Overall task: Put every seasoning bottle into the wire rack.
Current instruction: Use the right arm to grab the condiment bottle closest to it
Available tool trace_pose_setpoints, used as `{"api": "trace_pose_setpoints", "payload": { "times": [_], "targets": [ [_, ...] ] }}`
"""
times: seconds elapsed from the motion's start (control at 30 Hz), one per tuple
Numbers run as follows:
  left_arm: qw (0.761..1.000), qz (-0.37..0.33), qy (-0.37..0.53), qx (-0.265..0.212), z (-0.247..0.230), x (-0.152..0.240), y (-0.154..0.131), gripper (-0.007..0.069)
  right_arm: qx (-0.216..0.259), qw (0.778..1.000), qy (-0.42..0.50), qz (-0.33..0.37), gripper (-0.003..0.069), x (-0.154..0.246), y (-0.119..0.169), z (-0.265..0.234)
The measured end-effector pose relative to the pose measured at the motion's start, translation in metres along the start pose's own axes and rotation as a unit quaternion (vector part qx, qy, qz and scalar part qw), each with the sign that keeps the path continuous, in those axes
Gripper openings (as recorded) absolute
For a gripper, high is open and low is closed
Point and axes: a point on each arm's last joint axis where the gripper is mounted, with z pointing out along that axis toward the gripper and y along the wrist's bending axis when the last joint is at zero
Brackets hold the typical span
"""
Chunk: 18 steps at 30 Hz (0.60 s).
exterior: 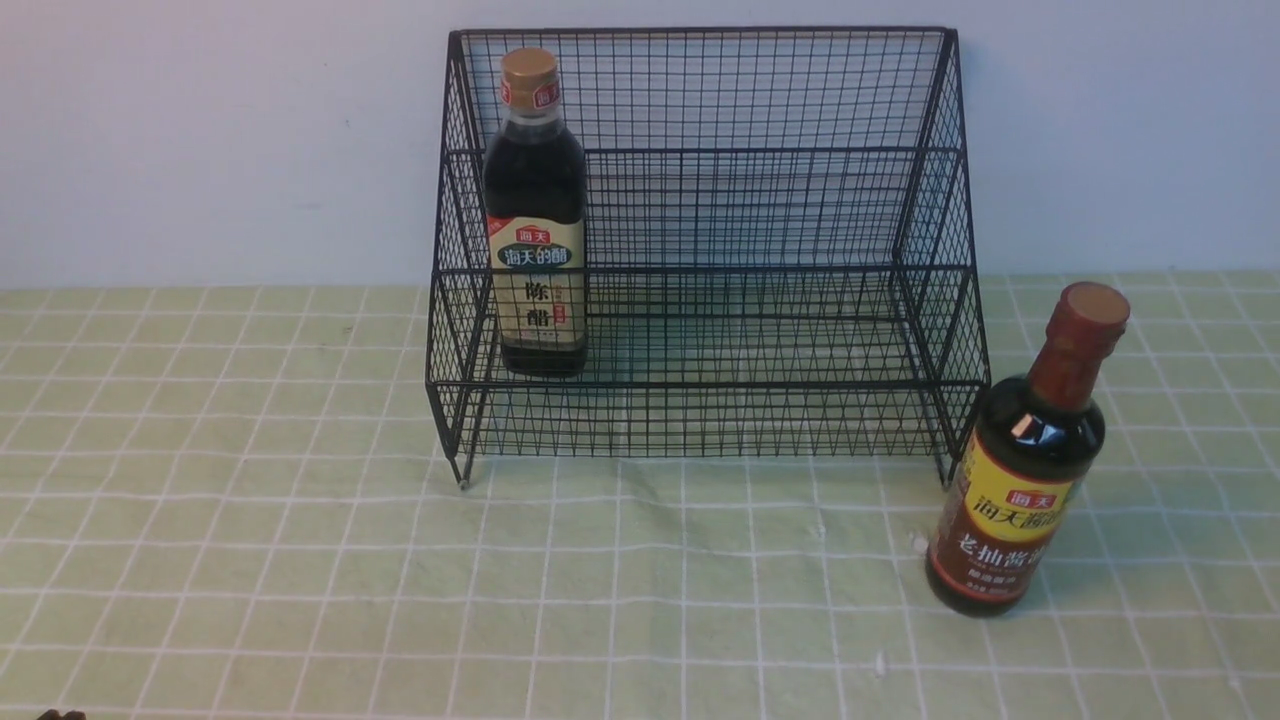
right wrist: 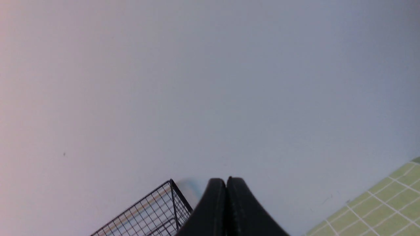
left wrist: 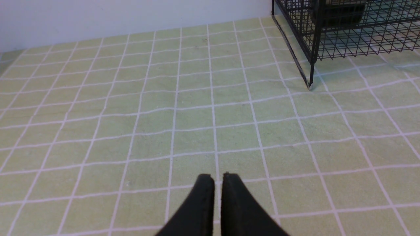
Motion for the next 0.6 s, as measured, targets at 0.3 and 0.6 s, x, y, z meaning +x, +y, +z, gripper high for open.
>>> {"api": "trace_pose_setpoints", "payload": {
  "times": [0.3, 0.6],
  "targets": [
    [1.000, 0.000, 0.000, 0.000, 0.000, 0.000, 0.000, 0.0018, -0.044, 0.989, 0.118, -0.081, -0.0013, -0.036, 0.051, 0.025],
    [1.000, 0.000, 0.000, 0.000, 0.000, 0.000, 0.000, 0.0018, -0.099, 0.891, 0.372, -0.240, -0.0013, -0.048, 0.122, 0.106]
  ]
}}
